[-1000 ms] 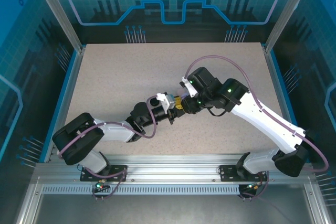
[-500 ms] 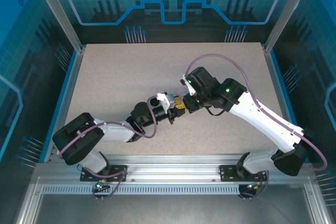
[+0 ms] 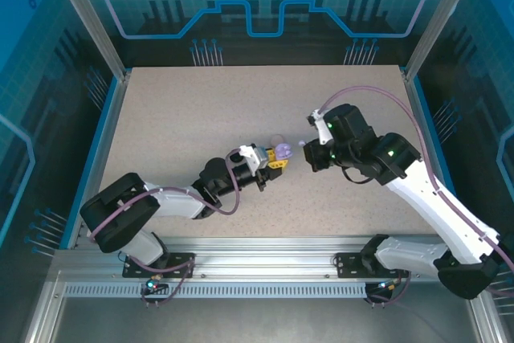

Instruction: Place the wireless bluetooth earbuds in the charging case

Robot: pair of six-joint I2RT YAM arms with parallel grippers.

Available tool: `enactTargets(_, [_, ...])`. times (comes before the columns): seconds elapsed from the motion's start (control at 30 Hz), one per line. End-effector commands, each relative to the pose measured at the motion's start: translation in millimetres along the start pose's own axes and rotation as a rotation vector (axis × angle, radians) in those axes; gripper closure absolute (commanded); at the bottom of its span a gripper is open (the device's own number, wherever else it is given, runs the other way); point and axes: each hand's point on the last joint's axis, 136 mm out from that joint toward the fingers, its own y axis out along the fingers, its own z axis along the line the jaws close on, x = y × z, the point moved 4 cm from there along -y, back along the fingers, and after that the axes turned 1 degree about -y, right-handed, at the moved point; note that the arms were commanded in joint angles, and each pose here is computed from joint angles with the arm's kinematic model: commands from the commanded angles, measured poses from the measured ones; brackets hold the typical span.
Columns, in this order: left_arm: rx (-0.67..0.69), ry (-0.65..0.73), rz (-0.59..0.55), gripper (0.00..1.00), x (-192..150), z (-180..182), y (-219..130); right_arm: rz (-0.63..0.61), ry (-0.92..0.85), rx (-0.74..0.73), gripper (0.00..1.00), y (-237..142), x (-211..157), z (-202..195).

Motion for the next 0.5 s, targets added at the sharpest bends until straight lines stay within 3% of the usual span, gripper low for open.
enactTargets(0.0, [0.002, 0.067, -0.059, 0.99, 13.1, -4.0, -8.9, 0.071, 0.102, -0.028, 0.9, 19.0, -20.9, -26.3])
enactTargets(0.17, [-0.03, 0.105, -0.084, 0.99, 25.0, -11.1, -16.4, 0.187, 0.248, -0.048, 0.9, 67.9, -59.9, -59.9])
enactTargets(0.47, [-0.059, 0.175, -0.148, 1.0, 45.6, -18.1, -23.3, 0.397, 0.342, -0.118, 0.9, 129.6, -118.1, -88.6])
